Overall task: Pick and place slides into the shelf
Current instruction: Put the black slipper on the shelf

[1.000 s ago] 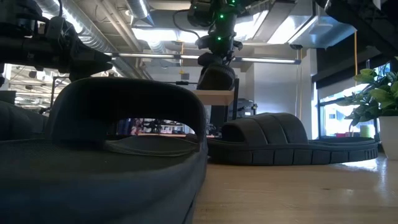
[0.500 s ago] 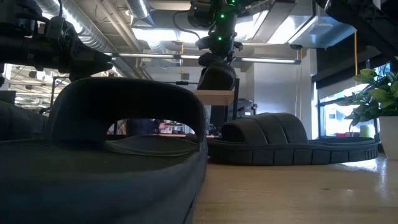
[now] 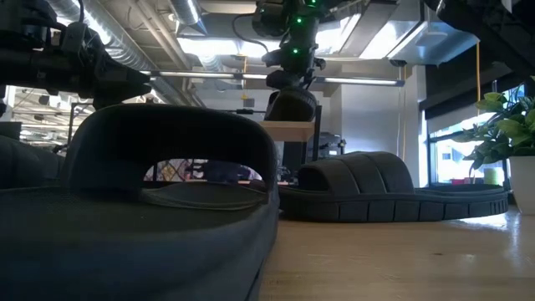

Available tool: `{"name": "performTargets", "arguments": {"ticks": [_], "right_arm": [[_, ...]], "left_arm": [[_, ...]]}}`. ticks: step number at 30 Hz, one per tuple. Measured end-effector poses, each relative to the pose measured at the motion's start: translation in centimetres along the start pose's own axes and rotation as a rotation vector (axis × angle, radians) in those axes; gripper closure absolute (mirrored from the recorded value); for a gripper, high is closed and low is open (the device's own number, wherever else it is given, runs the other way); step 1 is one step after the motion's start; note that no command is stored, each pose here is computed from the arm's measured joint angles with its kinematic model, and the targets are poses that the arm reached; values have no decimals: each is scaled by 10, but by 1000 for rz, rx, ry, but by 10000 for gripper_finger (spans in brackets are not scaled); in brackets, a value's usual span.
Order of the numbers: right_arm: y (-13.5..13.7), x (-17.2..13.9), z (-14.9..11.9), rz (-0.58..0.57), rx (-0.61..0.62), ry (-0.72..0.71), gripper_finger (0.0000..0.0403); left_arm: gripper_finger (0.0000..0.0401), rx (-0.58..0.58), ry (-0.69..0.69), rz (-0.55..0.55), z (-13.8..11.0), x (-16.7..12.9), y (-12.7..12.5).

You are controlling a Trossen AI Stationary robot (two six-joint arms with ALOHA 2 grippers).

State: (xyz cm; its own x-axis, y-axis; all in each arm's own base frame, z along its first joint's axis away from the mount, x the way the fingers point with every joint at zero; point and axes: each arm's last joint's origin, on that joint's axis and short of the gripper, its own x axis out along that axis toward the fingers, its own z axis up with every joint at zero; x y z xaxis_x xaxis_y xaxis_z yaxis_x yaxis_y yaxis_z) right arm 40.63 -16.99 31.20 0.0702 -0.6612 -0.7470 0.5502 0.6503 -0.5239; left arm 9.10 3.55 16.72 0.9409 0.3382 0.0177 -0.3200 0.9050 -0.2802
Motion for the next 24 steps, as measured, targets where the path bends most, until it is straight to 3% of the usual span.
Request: {"name": "performTargets", "arguments": {"ticks": [16,24], "right_arm": [[0,0,0,3,1,0,345],[0,0,0,8,41,1,296]], "left_arm": [[273,0,0,0,0,0,0],[273,0,0,0,0,0,0]]}}
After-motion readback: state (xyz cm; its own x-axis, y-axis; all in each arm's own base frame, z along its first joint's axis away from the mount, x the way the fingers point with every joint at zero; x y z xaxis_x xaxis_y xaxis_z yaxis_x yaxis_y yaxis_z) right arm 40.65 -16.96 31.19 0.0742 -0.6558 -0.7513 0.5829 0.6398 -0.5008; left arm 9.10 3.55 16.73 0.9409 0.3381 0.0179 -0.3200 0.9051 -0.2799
